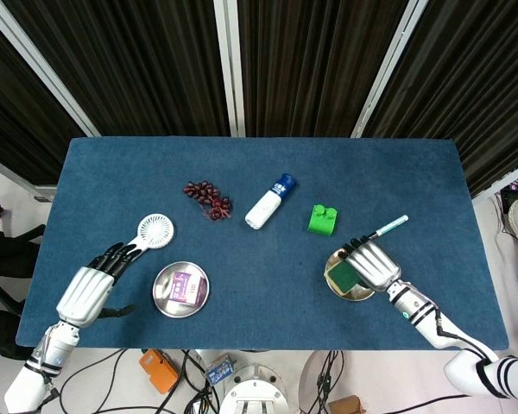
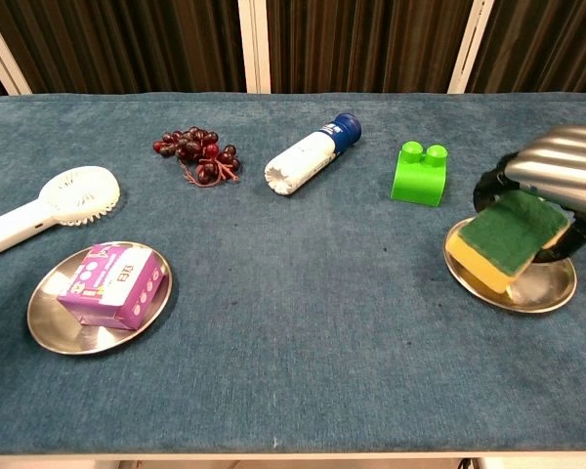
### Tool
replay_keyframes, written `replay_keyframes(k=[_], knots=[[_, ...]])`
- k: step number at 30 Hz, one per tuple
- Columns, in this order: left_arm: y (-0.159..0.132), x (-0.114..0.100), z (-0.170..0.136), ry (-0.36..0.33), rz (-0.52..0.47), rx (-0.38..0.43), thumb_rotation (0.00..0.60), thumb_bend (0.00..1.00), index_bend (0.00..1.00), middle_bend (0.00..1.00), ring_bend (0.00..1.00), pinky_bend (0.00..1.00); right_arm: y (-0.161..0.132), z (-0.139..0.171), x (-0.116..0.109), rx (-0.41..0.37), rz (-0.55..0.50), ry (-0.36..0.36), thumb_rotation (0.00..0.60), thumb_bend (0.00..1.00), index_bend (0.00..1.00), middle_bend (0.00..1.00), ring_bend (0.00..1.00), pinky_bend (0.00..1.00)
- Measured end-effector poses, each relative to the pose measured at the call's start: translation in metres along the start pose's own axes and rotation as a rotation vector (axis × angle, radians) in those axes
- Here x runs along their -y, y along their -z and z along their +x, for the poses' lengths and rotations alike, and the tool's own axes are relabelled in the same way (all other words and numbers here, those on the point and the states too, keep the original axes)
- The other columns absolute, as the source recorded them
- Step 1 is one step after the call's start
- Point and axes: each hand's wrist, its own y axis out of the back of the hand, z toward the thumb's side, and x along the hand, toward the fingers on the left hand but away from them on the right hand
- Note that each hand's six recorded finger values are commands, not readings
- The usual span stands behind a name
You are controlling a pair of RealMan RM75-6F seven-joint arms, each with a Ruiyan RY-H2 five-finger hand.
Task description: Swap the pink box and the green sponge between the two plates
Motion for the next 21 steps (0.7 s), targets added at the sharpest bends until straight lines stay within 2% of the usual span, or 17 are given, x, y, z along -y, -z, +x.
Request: replay_keyframes(k=[2,4,6,8,10,13,17,19,21], knots=[[-0.001,0.000,0.000,0.000,-0.002,0.001,0.600,0.00,0.09,0.08,0.06,0.29,0.000,0.001,0.007,-0.003,-0.011,-0.021,0.600,0.42,0.30,0.36,0.32,0.45],[-0.001,0.001,-0.001,0.002,-0.003,0.002,0.600,0.00,0.09,0.08,0.06,0.29,0.001,0.002,0.013,-0.004,-0.011,-0.051,0.600,0.42,0.10,0.25,0.23,0.40],[-0.001,0.001,-0.001,0.001,-0.002,0.002,0.600,0.00,0.09,0.08,0.06,0.29,0.001,0.003,0.017,-0.002,-0.011,-0.080,0.600,0.40,0.01,0.17,0.16,0.36],[-0.001,0.001,-0.001,0.000,-0.006,0.002,0.600,0.00,0.09,0.08,0.06,0.29,0.001,0.006,0.018,0.003,-0.020,-0.101,0.600,0.36,0.00,0.13,0.12,0.34],[-0.001,0.001,-0.002,0.000,-0.010,0.003,0.600,0.00,0.09,0.08,0.06,0.29,0.001,0.009,0.017,0.008,-0.031,-0.104,0.600,0.26,0.00,0.08,0.07,0.31],[0.000,0.000,-0.004,-0.001,-0.010,0.004,0.600,0.00,0.09,0.08,0.06,0.29,0.001,0.016,0.014,0.012,-0.050,-0.101,0.594,0.17,0.00,0.04,0.04,0.28],[0.001,-0.004,-0.009,-0.013,-0.015,0.003,0.600,0.00,0.09,0.07,0.06,0.29,0.003,0.029,0.004,0.027,-0.071,-0.068,0.537,0.16,0.00,0.00,0.00,0.16],[0.006,-0.009,-0.015,-0.027,-0.012,-0.009,0.600,0.01,0.09,0.07,0.04,0.24,0.008,0.042,-0.003,0.056,-0.080,-0.033,0.521,0.16,0.00,0.00,0.00,0.06],[0.014,-0.014,-0.025,-0.045,0.009,-0.033,0.600,0.02,0.09,0.05,0.01,0.17,0.013,0.057,-0.009,0.101,-0.081,0.002,0.526,0.16,0.00,0.00,0.00,0.01]])
